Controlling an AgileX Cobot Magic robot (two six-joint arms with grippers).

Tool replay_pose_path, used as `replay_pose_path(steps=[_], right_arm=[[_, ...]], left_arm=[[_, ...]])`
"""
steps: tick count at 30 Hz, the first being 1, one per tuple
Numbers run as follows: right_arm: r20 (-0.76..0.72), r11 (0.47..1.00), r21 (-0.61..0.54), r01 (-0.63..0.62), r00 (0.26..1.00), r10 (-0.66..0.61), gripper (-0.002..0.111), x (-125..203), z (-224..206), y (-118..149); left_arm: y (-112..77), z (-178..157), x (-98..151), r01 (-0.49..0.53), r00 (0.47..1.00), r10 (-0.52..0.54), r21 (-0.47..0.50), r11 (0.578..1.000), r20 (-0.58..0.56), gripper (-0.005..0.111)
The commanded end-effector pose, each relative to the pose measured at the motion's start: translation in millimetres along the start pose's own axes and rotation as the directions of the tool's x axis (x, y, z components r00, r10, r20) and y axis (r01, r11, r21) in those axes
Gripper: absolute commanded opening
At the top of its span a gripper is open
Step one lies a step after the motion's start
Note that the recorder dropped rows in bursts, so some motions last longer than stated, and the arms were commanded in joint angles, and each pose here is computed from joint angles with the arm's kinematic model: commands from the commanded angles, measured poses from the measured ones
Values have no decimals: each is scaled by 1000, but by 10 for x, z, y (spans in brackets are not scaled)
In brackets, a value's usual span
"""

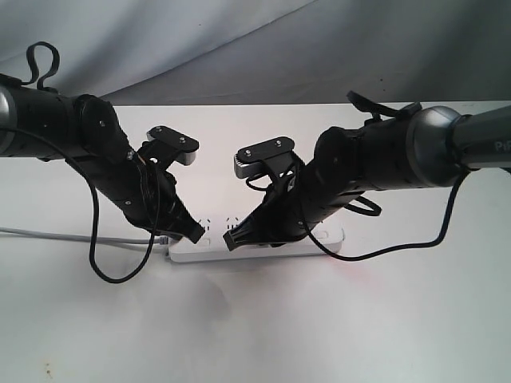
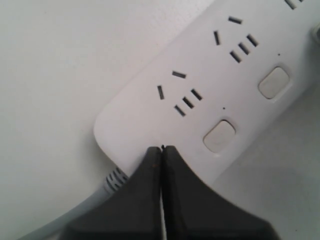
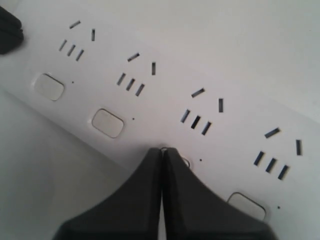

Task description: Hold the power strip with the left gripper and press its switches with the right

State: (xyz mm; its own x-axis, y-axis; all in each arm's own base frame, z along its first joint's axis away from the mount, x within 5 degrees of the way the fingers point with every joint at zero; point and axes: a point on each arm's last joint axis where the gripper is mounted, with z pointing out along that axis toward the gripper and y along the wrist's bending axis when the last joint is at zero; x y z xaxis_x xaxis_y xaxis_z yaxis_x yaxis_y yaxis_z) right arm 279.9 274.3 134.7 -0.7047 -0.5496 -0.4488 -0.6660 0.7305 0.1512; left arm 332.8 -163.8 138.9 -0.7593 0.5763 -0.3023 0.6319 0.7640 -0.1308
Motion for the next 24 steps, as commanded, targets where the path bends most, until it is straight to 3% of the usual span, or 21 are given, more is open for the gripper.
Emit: replay_pose_path(steps=[1,24], right_arm=[[-10,1000,8,15,1000,-15,0,35,51,-3],[-130,1000,-1,-3,992,3,0,214,286,-32]], left_arm=[[-19,1,-19,12,1000,-12,4,1000,7,0],[-21,1,-15,12,1000,-12,6,1000,3,0]])
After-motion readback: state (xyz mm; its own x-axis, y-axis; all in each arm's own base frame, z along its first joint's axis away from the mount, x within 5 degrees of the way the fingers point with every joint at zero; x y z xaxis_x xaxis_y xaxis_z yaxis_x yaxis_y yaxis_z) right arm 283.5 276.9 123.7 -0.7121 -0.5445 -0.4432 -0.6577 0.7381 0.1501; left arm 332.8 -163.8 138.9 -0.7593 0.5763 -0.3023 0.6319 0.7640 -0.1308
